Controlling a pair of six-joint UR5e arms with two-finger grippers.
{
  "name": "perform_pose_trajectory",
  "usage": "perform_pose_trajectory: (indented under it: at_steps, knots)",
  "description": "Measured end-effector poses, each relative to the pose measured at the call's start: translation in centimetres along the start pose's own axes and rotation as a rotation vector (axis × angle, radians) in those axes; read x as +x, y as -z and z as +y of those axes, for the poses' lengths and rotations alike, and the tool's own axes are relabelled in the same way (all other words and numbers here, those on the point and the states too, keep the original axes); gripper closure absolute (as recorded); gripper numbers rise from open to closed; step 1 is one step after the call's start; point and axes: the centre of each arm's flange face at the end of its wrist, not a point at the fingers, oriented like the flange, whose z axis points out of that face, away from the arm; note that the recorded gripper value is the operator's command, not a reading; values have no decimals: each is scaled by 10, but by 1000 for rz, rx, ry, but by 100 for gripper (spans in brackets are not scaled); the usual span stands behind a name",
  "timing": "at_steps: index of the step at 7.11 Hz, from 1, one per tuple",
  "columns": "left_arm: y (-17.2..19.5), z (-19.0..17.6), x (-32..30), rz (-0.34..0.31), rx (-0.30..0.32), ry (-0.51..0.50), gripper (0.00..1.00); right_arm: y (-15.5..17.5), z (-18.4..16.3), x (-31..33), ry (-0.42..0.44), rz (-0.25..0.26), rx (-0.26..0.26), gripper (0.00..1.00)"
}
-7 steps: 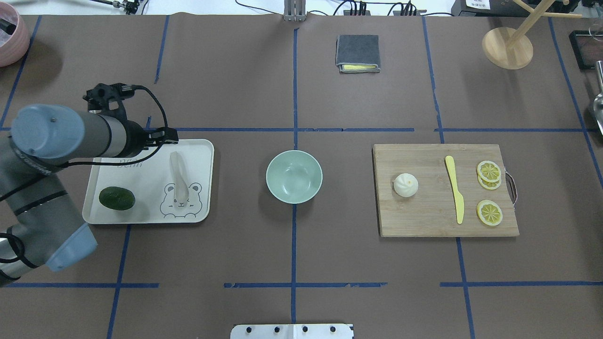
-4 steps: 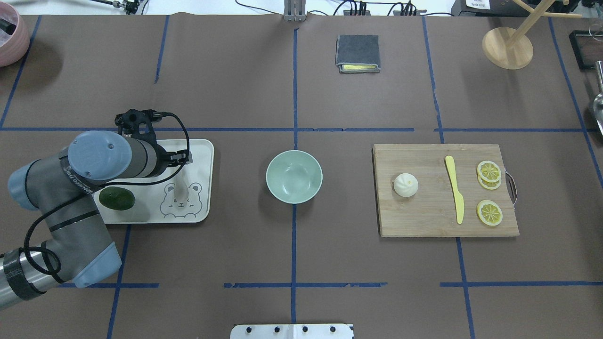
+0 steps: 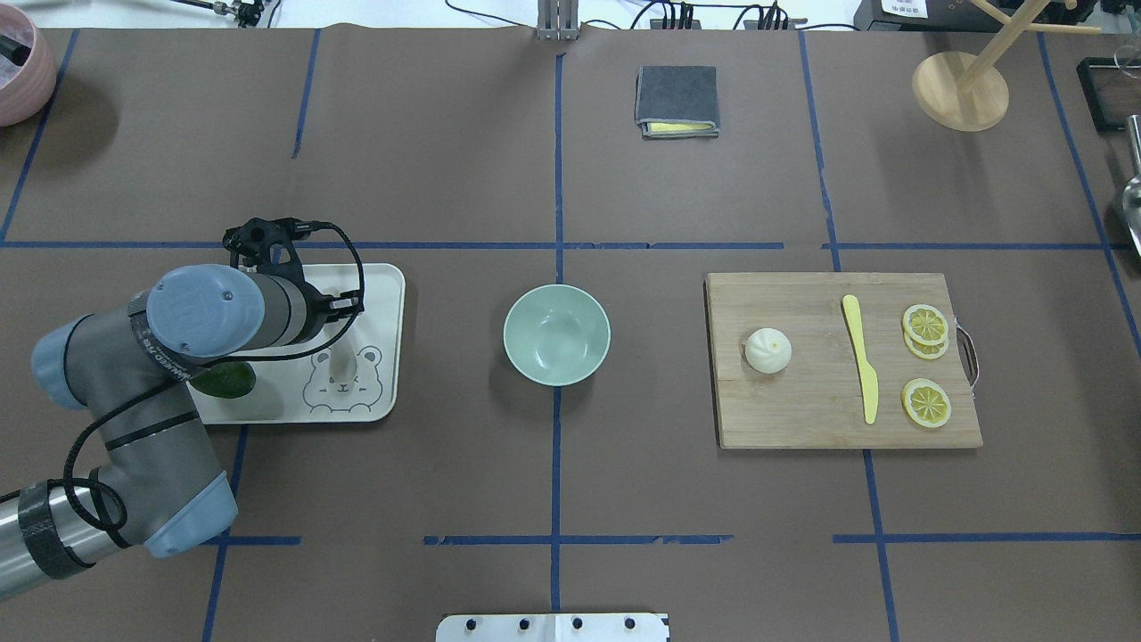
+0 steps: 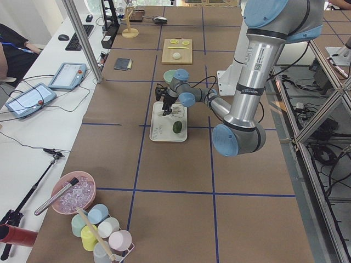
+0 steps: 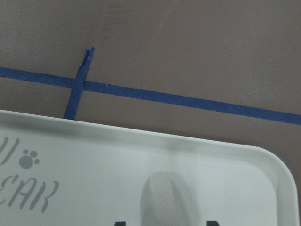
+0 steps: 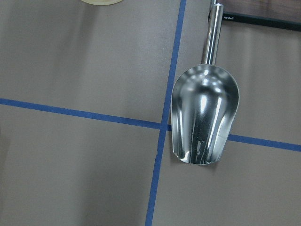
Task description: Put spoon and bun in bowl
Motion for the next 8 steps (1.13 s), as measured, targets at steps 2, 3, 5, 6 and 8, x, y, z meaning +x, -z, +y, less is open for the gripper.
perform_pose_trajectory:
  at_steps: [2,3,5,6,8]
  knots:
    - [1,4,2,4,3,28,100,0,0,0,0,0,0,0]
    - [6,4,4,12,4,31,100,0,0,0,0,-1,0,0]
    - [32,0,29,17,3,36,100,0,1,0,-1,0,-1,0]
    - [48,-5,58,4,3,71,100,0,3,0,0,-1,0,0]
    - [70,-10,123,-31,-3,229,100,-2,13,3,10,-2,13,0]
